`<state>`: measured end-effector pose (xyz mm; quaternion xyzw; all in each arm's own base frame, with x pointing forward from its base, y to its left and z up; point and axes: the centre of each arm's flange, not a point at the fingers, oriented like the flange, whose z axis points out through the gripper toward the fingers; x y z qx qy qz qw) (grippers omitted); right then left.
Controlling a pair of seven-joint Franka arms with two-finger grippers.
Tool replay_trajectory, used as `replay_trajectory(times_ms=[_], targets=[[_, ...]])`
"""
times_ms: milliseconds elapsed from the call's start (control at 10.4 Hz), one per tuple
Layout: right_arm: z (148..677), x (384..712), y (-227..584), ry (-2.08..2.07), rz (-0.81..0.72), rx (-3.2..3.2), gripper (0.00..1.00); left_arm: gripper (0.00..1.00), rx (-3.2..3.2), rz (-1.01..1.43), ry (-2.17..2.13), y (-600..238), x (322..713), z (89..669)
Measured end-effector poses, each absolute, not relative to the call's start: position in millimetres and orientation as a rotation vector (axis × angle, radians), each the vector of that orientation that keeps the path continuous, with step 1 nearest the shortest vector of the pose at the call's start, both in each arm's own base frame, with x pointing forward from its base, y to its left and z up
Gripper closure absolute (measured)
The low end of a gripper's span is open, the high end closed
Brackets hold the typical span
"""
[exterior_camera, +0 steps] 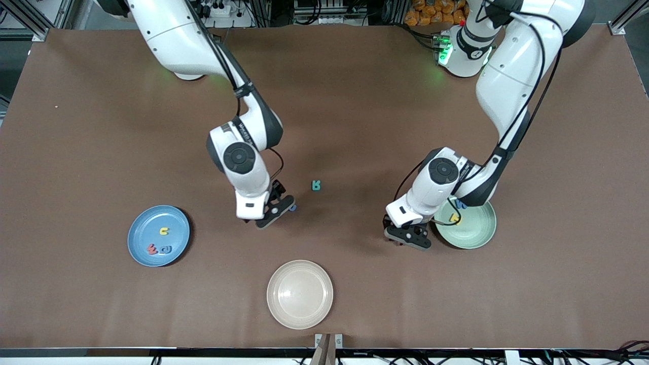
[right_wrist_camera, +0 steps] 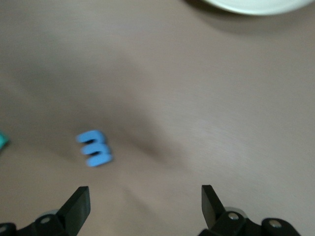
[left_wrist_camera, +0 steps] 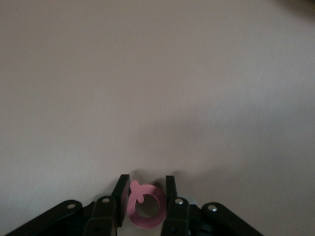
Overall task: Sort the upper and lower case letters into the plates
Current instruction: 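Drop the pink o in the green plate while the right gripper reaches the E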
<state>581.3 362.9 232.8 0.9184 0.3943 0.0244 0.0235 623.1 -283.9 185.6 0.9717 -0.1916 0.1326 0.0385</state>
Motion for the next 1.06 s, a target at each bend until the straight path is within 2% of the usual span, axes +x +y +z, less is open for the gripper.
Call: replay_trajectory(times_ms=[289, 675, 1061], targets=[[220.7, 567.2, 398.0, 1.509, 0.074, 2.695, 0.00, 0.67, 3.018, 0.298, -0.644, -251.2, 601.4, 195.7], [186.7, 598.1, 390.6, 1.648, 0.072, 2.669, 0.00, 0.67, 3.017, 0.153, -0.733, -186.6, 590.5, 205.0], [167.4, 595.1, 397.9, 1.675, 0.045, 2.673, 0.00, 0.67, 3.024, 0.137, -0.776, -184.3, 588.2, 222.5]])
